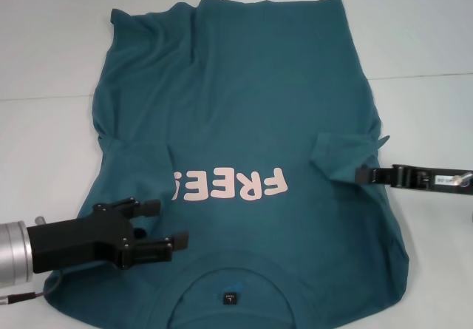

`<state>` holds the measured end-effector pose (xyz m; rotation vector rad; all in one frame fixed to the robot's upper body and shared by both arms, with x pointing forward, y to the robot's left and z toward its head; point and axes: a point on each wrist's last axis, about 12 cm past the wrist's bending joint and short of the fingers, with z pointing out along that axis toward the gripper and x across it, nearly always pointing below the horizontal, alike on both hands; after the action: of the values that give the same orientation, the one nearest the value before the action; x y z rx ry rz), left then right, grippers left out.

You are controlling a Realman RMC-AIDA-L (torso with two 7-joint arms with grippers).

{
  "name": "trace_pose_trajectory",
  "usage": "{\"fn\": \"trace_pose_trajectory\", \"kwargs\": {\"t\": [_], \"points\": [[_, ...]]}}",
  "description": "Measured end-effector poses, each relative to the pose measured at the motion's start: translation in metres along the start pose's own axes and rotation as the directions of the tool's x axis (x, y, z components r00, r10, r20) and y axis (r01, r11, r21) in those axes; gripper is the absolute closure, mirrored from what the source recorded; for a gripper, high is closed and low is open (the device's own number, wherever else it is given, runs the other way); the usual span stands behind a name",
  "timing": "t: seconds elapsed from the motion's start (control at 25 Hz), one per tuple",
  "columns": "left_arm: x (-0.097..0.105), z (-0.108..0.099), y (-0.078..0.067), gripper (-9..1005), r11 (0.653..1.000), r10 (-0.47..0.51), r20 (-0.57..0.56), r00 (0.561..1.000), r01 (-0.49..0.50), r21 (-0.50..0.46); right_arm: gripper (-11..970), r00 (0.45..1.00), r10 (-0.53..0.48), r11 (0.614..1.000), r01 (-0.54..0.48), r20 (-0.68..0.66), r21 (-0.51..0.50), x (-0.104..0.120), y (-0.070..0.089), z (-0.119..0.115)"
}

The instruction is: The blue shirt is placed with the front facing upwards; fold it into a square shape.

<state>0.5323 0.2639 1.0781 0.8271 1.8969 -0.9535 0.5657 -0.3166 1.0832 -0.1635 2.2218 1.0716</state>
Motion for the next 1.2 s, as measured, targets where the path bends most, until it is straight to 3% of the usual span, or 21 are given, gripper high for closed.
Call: {"fn": "trace_pose_trajectory", "kwargs": {"t": [0.24,0.44,1.08,1.2], "points": [[-0.001,0.001,0.000,93,1.000,-0.001,0.000,1.000,0.001,0.002,893,0.994,-0.043,0.999,0.042,-0.100,-0.012,0.006,0.008,0.016],[-0.002,0.001,0.001,93,1.000,0.000,0.003,1.000,0.000,-0.001,856,0.991,-0.058,0.998,0.055,-0.124,-0.026,0.008,0.009,0.015],[-0.001,0.001,0.002,94,1.000,-0.003,0.000,1.000,0.003,-0.010,151,0.991,-0.085,0.994,0.076,-0.105,-0.083,-0.001,0.013,0.003],[-0.001,0.001,0.002,94,1.000,-0.003,0.000,1.000,0.003,-0.010,117,0.993,-0.083,0.995,0.078,-0.087,-0.063,-0.004,0.011,0.003]]}}
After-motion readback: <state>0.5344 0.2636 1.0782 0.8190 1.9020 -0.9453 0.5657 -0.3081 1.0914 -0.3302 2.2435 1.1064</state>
